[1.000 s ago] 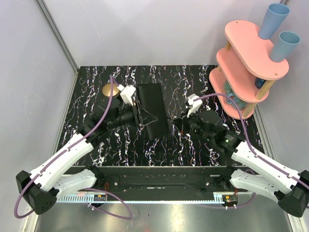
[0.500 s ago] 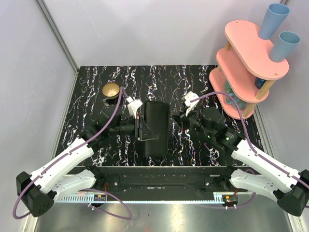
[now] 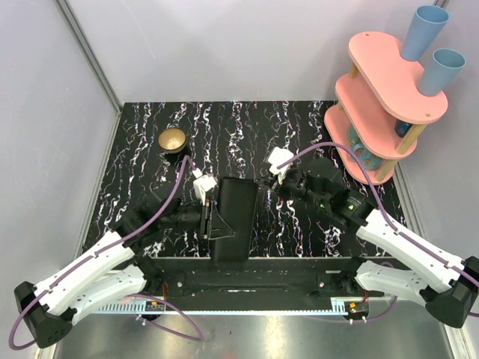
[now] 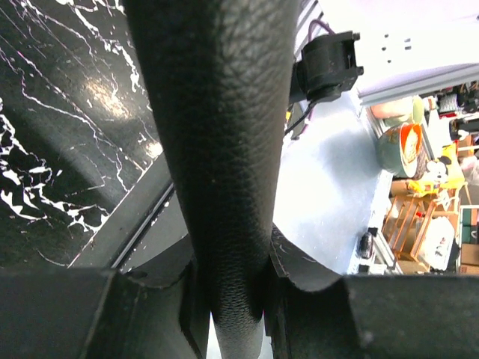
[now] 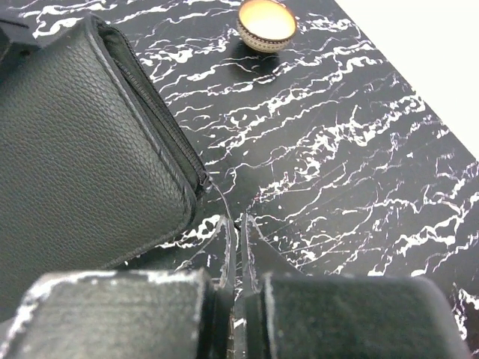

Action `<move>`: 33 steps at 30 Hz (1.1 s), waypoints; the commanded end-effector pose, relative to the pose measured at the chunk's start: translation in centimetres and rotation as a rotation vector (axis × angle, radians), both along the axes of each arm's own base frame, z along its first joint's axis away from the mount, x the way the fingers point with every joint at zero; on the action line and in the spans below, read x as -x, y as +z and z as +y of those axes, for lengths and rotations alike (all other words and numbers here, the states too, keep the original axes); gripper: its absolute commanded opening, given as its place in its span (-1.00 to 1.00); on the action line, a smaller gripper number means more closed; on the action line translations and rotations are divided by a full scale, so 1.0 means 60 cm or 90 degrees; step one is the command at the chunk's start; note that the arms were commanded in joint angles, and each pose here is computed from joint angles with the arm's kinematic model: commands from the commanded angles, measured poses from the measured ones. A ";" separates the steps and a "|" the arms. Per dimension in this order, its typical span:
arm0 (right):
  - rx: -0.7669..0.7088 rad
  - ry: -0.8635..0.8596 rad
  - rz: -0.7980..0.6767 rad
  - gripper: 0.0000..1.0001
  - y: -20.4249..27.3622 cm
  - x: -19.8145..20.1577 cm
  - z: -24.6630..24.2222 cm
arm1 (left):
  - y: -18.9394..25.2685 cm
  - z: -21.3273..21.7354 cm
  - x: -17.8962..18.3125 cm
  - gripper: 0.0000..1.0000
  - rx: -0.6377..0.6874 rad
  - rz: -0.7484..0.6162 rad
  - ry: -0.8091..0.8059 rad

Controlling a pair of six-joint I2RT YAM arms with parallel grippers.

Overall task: Sort the hair-cutting tools
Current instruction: Zip the hairdressing tool bag at the center of the board.

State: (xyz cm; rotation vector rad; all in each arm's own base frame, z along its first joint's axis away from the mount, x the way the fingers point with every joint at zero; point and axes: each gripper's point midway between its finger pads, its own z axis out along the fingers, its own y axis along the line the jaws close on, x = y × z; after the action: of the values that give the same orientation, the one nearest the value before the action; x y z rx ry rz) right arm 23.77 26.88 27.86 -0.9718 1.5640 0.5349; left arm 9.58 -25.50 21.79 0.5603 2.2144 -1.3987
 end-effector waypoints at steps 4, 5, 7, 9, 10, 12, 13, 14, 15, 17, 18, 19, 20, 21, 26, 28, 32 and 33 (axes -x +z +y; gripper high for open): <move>0.024 0.036 -0.197 -1.00 0.117 -0.015 -0.014 | -0.057 0.035 0.092 -1.00 -0.087 0.072 -0.129; 0.027 0.055 -0.197 -1.00 0.117 -0.011 -0.006 | -0.061 0.035 0.095 -1.00 -0.093 0.075 -0.135; 0.017 0.097 -0.189 -1.00 0.114 0.001 0.010 | -0.069 0.034 0.098 -1.00 -0.106 0.075 -0.150; -0.009 0.131 -0.188 -1.00 0.119 0.011 0.027 | -0.080 0.032 0.100 -1.00 -0.124 0.078 -0.163; -0.020 0.140 -0.189 -1.00 0.120 0.014 0.032 | -0.084 0.029 0.103 -1.00 -0.130 0.079 -0.171; -0.041 0.162 -0.190 -1.00 0.123 0.020 0.044 | -0.093 0.026 0.103 -1.00 -0.149 0.084 -0.181; -0.047 0.166 -0.190 -1.00 0.124 0.021 0.047 | -0.095 0.024 0.108 -1.00 -0.154 0.083 -0.191; -0.053 0.173 -0.186 -1.00 0.124 0.022 0.052 | -0.100 0.022 0.108 -1.00 -0.163 0.088 -0.193; -0.058 0.187 -0.182 -1.00 0.124 0.027 0.056 | -0.098 0.019 0.105 -1.00 -0.164 0.082 -0.195; -0.084 0.201 -0.191 -1.00 0.137 0.033 0.063 | -0.104 0.016 0.105 -1.00 -0.175 0.085 -0.203; -0.090 0.217 -0.189 -1.00 0.138 0.039 0.067 | -0.102 0.013 0.102 -1.00 -0.177 0.080 -0.203; -0.095 0.228 -0.188 -1.00 0.140 0.044 0.070 | -0.102 0.010 0.100 -1.00 -0.179 0.077 -0.206; -0.100 0.237 -0.183 -1.00 0.140 0.047 0.074 | -0.106 0.008 0.098 -1.00 -0.185 0.082 -0.206; -0.099 0.236 -0.182 -1.00 0.138 0.046 0.076 | -0.100 0.005 0.096 -1.00 -0.179 0.075 -0.206; -0.094 0.152 -0.149 -1.00 0.119 0.023 0.054 | -0.081 -0.002 0.083 -1.00 -0.162 0.043 -0.190; -0.101 0.012 -0.105 -0.96 0.119 -0.024 0.023 | -0.078 0.000 0.080 -1.00 -0.167 0.039 -0.178; -0.106 -0.273 0.044 0.49 0.062 -0.074 -0.070 | -0.066 0.018 0.088 -1.00 -0.153 0.011 -0.177; -0.118 -0.324 0.074 0.62 0.054 -0.074 -0.088 | -0.068 0.022 0.091 -1.00 -0.152 0.004 -0.179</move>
State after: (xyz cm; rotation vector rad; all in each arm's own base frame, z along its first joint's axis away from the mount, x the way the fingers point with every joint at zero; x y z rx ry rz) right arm 25.68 27.61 31.46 -0.8625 1.4945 0.5475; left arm 3.79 -23.57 13.68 0.9358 2.6163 -1.1875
